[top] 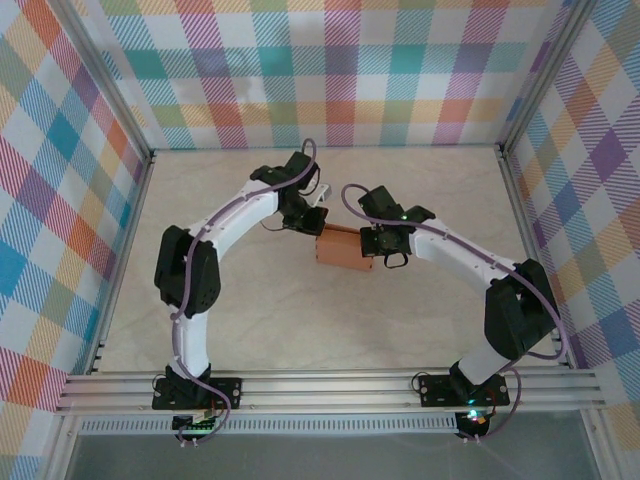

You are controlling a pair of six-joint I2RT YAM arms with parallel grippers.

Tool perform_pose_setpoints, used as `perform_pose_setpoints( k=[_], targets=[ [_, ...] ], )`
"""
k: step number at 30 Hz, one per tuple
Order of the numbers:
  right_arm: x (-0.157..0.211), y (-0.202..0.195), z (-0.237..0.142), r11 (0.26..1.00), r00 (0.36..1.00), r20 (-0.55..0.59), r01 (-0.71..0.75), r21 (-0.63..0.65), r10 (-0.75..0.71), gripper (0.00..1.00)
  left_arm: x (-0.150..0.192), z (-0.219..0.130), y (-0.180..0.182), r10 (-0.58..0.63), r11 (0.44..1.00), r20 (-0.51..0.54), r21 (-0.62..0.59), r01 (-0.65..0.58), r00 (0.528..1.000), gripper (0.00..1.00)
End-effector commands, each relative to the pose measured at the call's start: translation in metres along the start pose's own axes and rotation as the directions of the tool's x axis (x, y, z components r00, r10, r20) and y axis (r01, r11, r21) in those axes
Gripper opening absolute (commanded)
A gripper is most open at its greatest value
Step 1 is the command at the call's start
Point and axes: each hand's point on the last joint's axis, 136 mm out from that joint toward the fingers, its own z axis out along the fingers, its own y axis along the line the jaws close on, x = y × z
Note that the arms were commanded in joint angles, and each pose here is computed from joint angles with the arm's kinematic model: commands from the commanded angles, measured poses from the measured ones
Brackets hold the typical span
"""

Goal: Fold the paper box

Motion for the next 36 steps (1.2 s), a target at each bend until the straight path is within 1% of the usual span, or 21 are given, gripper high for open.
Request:
perform_pose_setpoints(
  k=[1, 8, 13, 16, 17, 18, 19, 23, 30, 33, 36],
  targets=[
    [0.001, 0.019, 0.004, 0.996, 0.999, 0.034, 0.011, -0.091, -0.008, 0.00, 0.005, 0.009, -0.026, 0.120, 0.992, 0.050, 0.030, -0.121, 0.992, 0.00],
    [0.003, 0.018, 0.010, 0.996, 0.996, 0.088, 0.029, -0.083, -0.021, 0.00, 0.020, 0.029, -0.040, 0.191, 0.981, 0.091, 0.000, -0.192, 0.977, 0.00],
    [0.006, 0.017, 0.015, 0.996, 0.990, 0.137, 0.052, -0.077, -0.041, 0.00, 0.026, 0.038, -0.039, 0.152, 0.988, 0.122, 0.006, -0.154, 0.981, 0.00],
    [0.006, 0.018, 0.014, 0.995, 0.986, 0.159, 0.062, -0.080, -0.048, 0.00, 0.025, 0.033, -0.041, 0.138, 0.990, 0.149, 0.012, -0.142, 0.979, 0.00],
    [0.005, 0.018, 0.013, 0.995, 0.984, 0.168, 0.068, -0.080, -0.053, 0.00, 0.024, 0.029, -0.042, 0.137, 0.990, 0.159, 0.011, -0.140, 0.978, 0.04],
    [0.004, 0.019, 0.012, 0.994, 0.983, 0.176, 0.072, -0.078, -0.058, 0.00, 0.022, 0.024, -0.043, 0.138, 0.990, 0.172, 0.010, -0.142, 0.975, 0.13],
    [0.003, 0.019, 0.011, 0.994, 0.982, 0.179, 0.076, -0.076, -0.061, 0.00, 0.020, 0.020, -0.044, 0.140, 0.989, 0.180, 0.012, -0.144, 0.974, 0.18],
    [0.004, 0.016, 0.012, 0.996, 0.983, 0.170, 0.077, -0.052, -0.067, 0.00, 0.017, 0.004, -0.051, 0.140, 0.989, 0.177, 0.015, -0.145, 0.974, 0.38],
    [0.008, 0.016, 0.015, 0.996, 0.985, 0.155, 0.084, -0.029, -0.079, 0.00, 0.017, -0.012, -0.055, 0.131, 0.991, 0.174, 0.013, -0.135, 0.976, 0.64],
    [0.008, 0.016, 0.016, 0.996, 0.985, 0.150, 0.085, -0.027, -0.080, 0.00, 0.017, -0.024, -0.051, 0.130, 0.992, 0.181, -0.023, -0.128, 0.975, 0.78],
    [0.008, 0.016, 0.017, 0.996, 0.986, 0.149, 0.082, -0.024, -0.077, 0.00, 0.017, -0.034, -0.046, 0.126, 0.991, 0.184, -0.057, -0.117, 0.975, 0.88]
  ],
)
